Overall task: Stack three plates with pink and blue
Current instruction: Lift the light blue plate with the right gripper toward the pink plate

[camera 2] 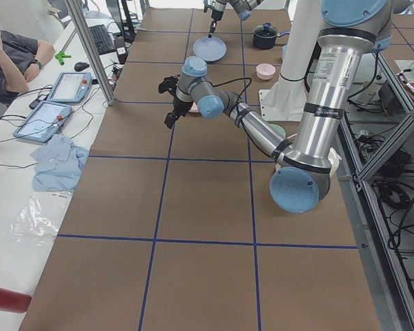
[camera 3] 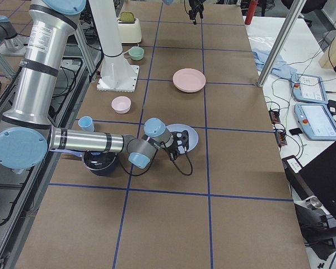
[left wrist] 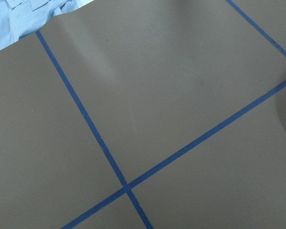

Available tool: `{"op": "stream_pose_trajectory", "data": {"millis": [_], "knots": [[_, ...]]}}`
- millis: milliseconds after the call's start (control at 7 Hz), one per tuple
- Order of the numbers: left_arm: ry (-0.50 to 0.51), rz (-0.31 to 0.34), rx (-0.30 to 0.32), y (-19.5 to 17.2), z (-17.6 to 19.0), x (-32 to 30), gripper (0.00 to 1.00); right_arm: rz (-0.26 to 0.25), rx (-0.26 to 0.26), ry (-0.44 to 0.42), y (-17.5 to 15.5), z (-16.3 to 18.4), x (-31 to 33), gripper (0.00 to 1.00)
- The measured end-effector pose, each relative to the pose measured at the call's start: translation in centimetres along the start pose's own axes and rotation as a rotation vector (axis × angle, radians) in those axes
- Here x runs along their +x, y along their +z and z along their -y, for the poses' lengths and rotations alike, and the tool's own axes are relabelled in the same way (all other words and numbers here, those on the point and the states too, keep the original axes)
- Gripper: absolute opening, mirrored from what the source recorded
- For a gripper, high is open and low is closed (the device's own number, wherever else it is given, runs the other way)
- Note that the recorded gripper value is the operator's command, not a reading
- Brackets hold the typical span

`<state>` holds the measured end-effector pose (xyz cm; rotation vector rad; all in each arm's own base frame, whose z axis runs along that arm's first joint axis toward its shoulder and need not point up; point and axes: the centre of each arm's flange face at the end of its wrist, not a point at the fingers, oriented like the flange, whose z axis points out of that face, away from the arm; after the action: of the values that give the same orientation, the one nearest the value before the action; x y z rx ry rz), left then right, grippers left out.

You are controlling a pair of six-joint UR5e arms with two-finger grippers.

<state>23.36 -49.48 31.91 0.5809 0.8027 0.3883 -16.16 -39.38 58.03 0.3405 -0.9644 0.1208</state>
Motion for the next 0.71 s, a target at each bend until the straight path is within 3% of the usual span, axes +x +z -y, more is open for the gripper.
{"op": "stream_pose_trajectory", "data": {"millis": [286, 429, 714], "knots": [[-0.004, 0.0, 0.0, 0.0, 0.0, 0.0, 1.0, 0.051, 0.003, 0.108, -3.2, 6.4, -12.5, 0.0], [-0.005, 0.0, 0.0, 0.0, 0.0, 0.0, 1.0, 0.08, 0.004, 0.167, -3.3, 8.6, -18.8, 0.0], [-0.005, -0.002, 0.003, -0.2, 0.0, 0.1, 1.0, 0.083, 0.011, 0.25, -0.2, 8.4, -31.9, 0.0]]}}
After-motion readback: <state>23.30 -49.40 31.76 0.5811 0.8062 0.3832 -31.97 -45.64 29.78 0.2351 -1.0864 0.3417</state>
